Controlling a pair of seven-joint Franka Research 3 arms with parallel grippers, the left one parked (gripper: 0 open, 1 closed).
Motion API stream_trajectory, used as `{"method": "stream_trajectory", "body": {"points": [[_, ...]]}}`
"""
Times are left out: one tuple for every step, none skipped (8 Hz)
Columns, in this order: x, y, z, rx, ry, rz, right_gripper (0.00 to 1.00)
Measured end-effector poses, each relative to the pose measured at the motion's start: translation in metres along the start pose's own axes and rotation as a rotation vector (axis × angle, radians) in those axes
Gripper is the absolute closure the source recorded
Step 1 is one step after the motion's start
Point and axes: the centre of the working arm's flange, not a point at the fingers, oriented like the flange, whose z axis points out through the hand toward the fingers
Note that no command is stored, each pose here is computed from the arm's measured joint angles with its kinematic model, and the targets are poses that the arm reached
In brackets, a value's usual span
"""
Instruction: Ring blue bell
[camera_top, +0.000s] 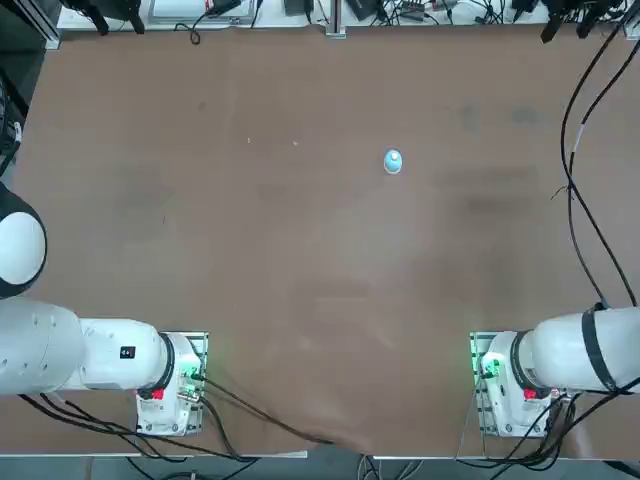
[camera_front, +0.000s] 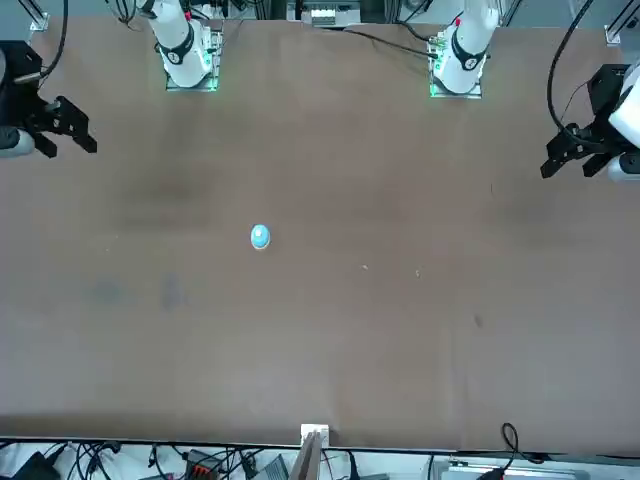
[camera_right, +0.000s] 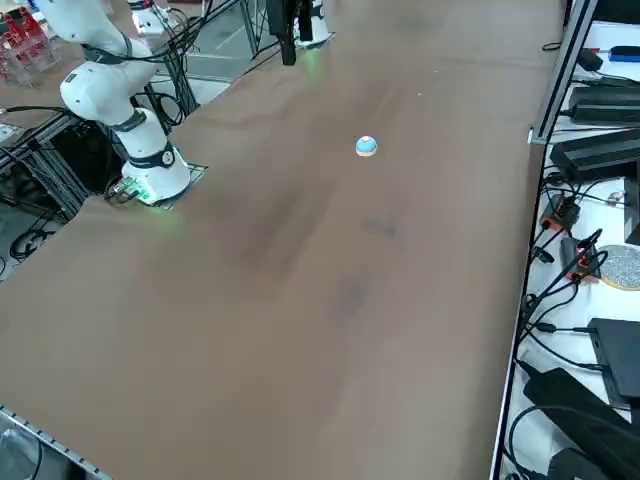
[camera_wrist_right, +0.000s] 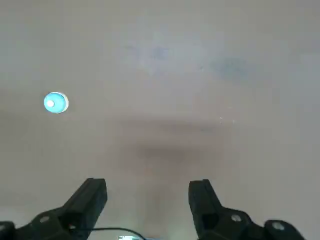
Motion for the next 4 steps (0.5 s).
{"method": "stream_trajectory", "body": {"points": [[0.002, 0.0007, 0.0035, -0.001, -0.007, 0.008, 0.0], [0.0041, 0.0012, 0.0066, -0.001, -0.011, 0.014, 0.0], [0.0056, 0.0019, 0.0086, -0.001, -0.013, 0.02, 0.0], [0.0062, 0.0029, 0.0096, -0.001, -0.014, 0.024, 0.0]]}}
